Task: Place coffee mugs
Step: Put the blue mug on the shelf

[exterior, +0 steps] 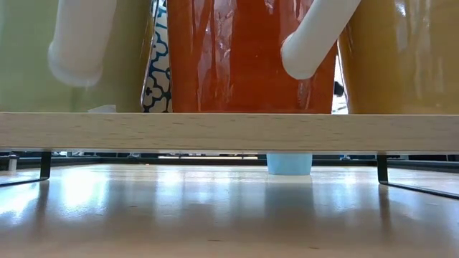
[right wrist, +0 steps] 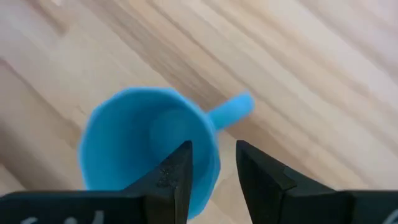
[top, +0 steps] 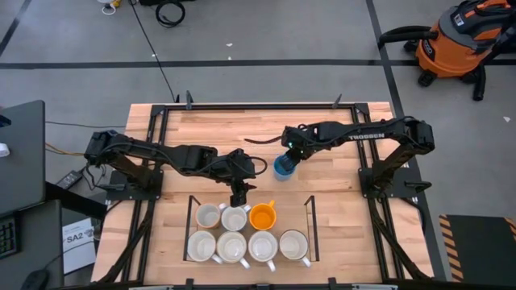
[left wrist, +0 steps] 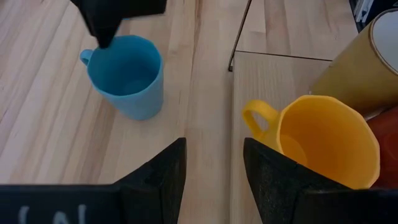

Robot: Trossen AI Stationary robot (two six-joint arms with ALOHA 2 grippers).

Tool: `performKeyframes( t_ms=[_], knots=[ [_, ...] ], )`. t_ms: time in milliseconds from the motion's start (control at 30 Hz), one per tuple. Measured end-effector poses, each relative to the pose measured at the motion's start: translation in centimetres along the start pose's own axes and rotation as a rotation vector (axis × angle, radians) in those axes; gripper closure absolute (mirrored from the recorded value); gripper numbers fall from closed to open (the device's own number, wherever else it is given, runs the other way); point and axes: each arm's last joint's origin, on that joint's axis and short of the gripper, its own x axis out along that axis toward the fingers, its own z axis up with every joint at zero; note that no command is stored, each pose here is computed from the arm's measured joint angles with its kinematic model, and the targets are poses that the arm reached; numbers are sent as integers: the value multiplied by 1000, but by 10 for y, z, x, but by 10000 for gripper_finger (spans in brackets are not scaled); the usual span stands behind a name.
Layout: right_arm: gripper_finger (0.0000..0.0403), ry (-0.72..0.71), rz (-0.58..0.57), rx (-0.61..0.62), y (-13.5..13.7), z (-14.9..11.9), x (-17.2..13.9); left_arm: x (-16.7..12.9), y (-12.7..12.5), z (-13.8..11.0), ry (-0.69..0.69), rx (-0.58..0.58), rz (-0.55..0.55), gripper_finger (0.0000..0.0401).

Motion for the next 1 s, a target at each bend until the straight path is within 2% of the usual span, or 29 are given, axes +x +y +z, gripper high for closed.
performKeyframes(
  t_ms=[267, 500, 733, 867, 1000],
  knots=[
    [275, -108, 50, -231, 4, 25, -19, 0, 0, 0, 0, 2, 0, 234],
    [275, -127, 49, -373, 2, 24, -11, 0, 0, 0, 0, 3, 0, 234],
    [275, -80, 28, -396, -6, 11, 6, 0, 0, 0, 0, 3, 0, 234],
    [275, -50, 67, -398, -7, 5, 13, 0, 0, 0, 0, 3, 0, 234],
    [275, -85, 85, -395, -8, 4, 20, 0, 0, 0, 0, 3, 0, 234]
  ],
)
